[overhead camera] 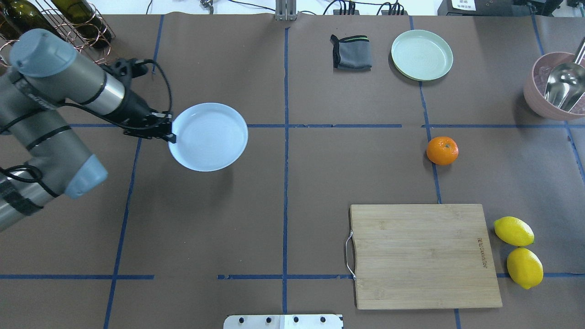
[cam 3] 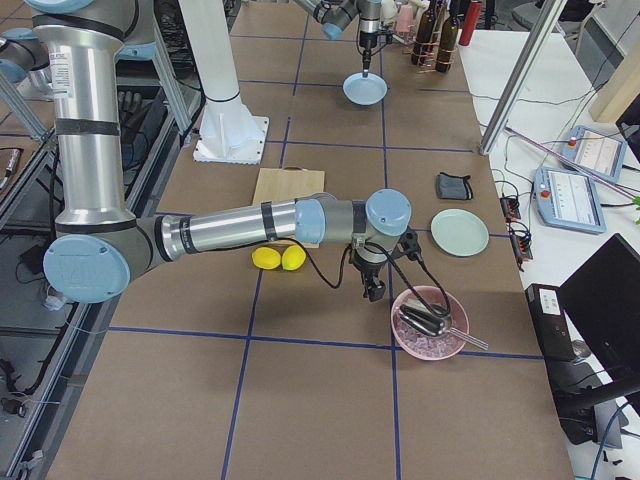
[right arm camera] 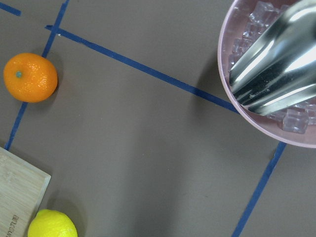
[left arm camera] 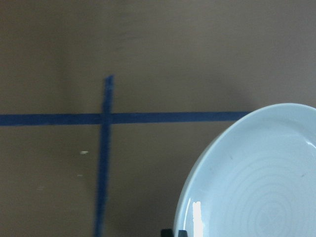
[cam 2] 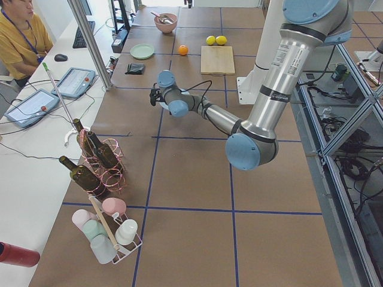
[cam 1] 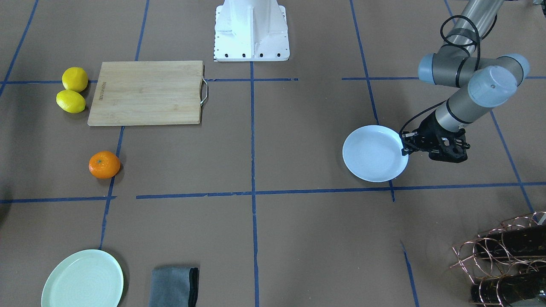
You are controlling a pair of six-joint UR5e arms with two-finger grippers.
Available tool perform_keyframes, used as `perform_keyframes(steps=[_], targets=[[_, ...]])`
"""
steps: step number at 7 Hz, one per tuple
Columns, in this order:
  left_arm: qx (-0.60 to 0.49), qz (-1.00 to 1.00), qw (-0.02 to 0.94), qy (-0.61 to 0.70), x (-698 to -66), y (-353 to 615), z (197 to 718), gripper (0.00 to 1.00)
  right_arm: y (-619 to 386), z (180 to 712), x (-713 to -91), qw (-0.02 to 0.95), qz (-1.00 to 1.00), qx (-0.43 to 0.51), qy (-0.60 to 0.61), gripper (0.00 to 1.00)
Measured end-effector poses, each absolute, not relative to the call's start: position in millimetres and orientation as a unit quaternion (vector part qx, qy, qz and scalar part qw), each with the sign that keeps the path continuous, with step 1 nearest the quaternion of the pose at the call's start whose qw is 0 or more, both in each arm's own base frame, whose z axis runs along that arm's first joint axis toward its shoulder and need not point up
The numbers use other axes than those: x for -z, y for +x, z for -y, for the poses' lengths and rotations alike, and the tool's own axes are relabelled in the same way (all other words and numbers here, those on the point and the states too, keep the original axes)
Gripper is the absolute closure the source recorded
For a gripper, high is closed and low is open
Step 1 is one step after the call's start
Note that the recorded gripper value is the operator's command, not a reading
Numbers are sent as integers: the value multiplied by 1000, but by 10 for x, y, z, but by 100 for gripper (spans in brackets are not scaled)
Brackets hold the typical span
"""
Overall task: Pick orange to plate
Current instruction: 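Slide the white plate with the left gripper toward the table center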
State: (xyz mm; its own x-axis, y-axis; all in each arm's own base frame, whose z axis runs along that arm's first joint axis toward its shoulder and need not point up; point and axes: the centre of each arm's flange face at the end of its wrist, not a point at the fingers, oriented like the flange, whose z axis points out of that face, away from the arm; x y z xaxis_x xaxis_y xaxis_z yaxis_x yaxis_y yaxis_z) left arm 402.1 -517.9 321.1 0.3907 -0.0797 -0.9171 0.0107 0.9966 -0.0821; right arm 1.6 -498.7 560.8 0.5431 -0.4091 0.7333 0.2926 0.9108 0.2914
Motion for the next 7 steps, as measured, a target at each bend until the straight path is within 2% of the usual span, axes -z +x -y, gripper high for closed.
perform_keyframes(steps=[2,4,5,6,7], targets=[[43,-566,822,-45,-2510,4930,4934,100,-122,5025,-5523,872,440,199,76,0],[46,-558,827,-39,-2559,5457,4798,100,-394,5054,-5423,873,446,182,75,0],[48,-551,833,-37,-2656,5612,4739,95,-565,5054,-5376,873,450,175,71,0],[48,-547,835,-32,-2723,5721,4678,17,-766,5049,-5324,872,454,171,66,0],[46,-547,836,-28,-2753,5768,4637,8,-985,5038,-5252,871,459,162,61,0]])
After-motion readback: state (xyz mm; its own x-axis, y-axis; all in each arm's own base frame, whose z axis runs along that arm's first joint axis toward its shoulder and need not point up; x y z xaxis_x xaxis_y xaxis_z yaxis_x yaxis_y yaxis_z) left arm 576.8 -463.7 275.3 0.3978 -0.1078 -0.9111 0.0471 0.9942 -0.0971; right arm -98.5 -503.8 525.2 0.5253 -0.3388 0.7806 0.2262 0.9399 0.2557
